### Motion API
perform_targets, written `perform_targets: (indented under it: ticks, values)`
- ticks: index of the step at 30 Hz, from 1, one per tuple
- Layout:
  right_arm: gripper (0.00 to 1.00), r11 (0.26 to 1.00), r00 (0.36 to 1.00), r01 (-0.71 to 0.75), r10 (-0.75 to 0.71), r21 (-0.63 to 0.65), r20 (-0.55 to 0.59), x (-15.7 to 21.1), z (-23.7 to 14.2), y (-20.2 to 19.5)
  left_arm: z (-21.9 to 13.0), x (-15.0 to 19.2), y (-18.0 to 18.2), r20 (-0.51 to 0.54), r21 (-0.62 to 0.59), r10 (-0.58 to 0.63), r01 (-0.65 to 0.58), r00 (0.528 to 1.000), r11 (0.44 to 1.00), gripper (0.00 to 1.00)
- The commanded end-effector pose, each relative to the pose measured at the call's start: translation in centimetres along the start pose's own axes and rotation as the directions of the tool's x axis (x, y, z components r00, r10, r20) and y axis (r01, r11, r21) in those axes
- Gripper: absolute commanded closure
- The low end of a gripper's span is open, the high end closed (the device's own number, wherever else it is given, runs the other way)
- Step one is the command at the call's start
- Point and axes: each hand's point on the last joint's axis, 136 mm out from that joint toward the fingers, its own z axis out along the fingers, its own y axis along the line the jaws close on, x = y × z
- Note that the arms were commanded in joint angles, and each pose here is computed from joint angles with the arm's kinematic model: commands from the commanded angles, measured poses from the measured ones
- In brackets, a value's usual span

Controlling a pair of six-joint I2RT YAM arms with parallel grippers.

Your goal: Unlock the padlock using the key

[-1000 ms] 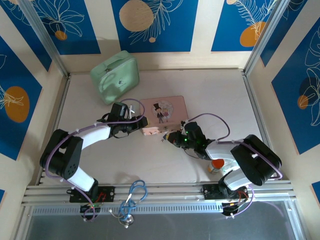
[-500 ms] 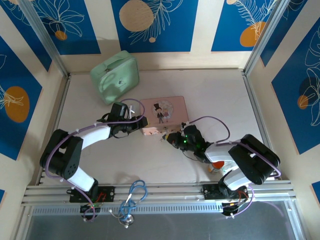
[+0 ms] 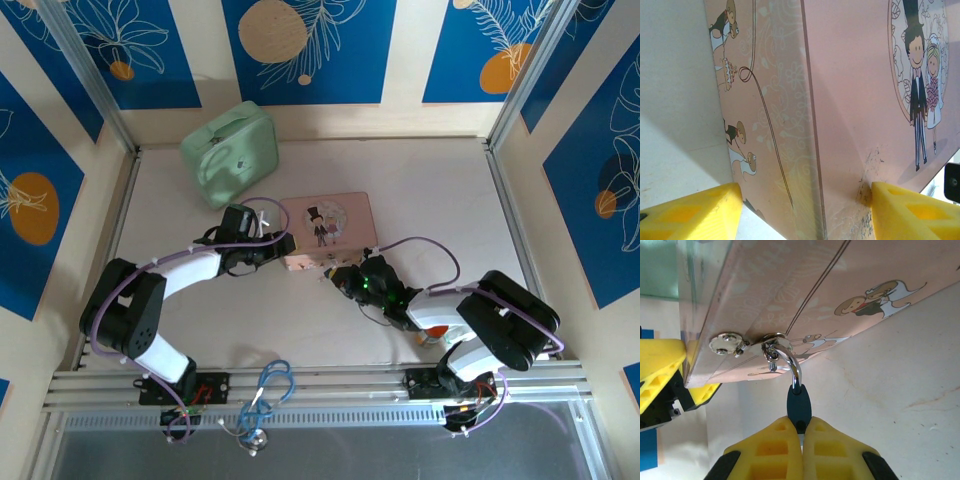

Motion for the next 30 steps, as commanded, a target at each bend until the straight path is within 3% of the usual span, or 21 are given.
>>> perform_targets:
  ticks: [1, 30]
  values:
    - [1.0, 0.999, 0.996, -0.033, 0.032, 0.019, 0.086, -1.4, -0.4, -0.5, 0.1, 2.7, 5.1, -0.068, -0.166, -0.068, 0.056, 0.995, 0.985, 0.35]
    - [1.0, 0.999, 0.989, -0.034, 0.037, -0.022, 0.142, -2.0, 0.0, 0.5, 0.1, 2.1, 5.0, -0.068, -0.16, -0.061, 0.049, 0.996, 0.986, 0.35]
